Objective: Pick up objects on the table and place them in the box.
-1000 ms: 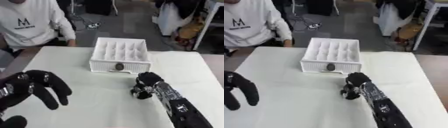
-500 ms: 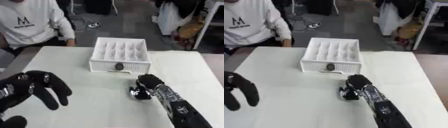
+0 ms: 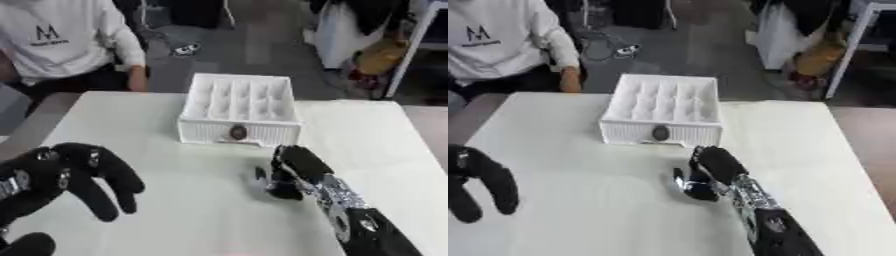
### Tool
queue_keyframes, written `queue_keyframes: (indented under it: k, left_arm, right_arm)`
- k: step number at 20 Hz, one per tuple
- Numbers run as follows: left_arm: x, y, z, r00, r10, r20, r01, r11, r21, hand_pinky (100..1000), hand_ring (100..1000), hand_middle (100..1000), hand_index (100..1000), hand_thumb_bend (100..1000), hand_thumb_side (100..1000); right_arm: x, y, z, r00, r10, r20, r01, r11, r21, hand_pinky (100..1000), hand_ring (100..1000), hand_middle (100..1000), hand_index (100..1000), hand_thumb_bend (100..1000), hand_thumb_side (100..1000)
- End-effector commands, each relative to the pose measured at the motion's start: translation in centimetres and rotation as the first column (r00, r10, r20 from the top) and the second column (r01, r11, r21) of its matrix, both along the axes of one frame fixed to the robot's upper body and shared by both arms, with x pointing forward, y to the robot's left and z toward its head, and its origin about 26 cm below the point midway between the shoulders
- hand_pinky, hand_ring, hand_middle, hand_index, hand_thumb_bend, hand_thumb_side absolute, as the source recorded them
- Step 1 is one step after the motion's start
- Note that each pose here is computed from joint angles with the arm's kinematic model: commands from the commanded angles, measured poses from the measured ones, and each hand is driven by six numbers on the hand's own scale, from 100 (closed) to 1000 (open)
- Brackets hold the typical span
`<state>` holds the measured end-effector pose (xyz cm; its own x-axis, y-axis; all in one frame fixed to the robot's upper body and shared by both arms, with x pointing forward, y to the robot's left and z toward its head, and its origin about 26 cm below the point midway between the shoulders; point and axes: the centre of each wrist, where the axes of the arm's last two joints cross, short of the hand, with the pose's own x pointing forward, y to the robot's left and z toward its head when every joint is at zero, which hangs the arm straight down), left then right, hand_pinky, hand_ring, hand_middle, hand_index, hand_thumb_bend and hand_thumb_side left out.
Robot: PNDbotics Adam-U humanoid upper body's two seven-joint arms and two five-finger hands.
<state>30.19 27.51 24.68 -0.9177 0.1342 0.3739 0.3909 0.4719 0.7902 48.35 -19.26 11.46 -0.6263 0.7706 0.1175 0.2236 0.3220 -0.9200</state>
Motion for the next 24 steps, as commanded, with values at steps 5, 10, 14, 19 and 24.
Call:
queue_keyframes:
  k: [5, 10, 14, 19, 24]
  left_arm:
    - [-0.3, 0.1, 0.7, 0.999, -0.012, 0.035, 0.011, 1.000, 0.016, 553, 559, 741, 715, 519, 710]
    - [-0.3, 0.1, 0.8, 0.999, -0.015, 0.042, 0.014, 0.999, 0.031, 555, 559, 741, 715, 518, 712]
    - [-0.3, 0.1, 0.7, 0.999, -0.018, 0.043, 0.017, 0.999, 0.040, 555, 559, 742, 715, 517, 713]
    - [-0.3, 0.2, 0.7, 0.999, -0.021, 0.043, 0.018, 0.999, 0.048, 555, 559, 742, 715, 515, 714]
    - [-0.3, 0.2, 0.7, 0.999, -0.023, 0.043, 0.020, 0.998, 0.053, 556, 560, 742, 716, 513, 715]
  right_arm:
    - [0.3, -0.1, 3.3, 0.997, 0.058, 0.052, -0.066, 0.984, 0.166, 100, 100, 100, 100, 100, 667]
    - [0.1, 1.1, 6.7, 0.989, 0.081, 0.122, -0.110, 0.962, 0.252, 100, 100, 100, 100, 100, 666]
    - [-0.2, 2.0, 8.8, 0.979, 0.090, 0.180, -0.141, 0.945, 0.294, 100, 100, 100, 100, 100, 666]
    - [-0.4, 2.9, 11.3, 0.963, 0.094, 0.251, -0.173, 0.933, 0.316, 100, 100, 100, 100, 100, 666]
    - [-0.4, 3.2, 13.6, 0.945, 0.080, 0.318, -0.181, 0.936, 0.304, 100, 100, 100, 100, 100, 666]
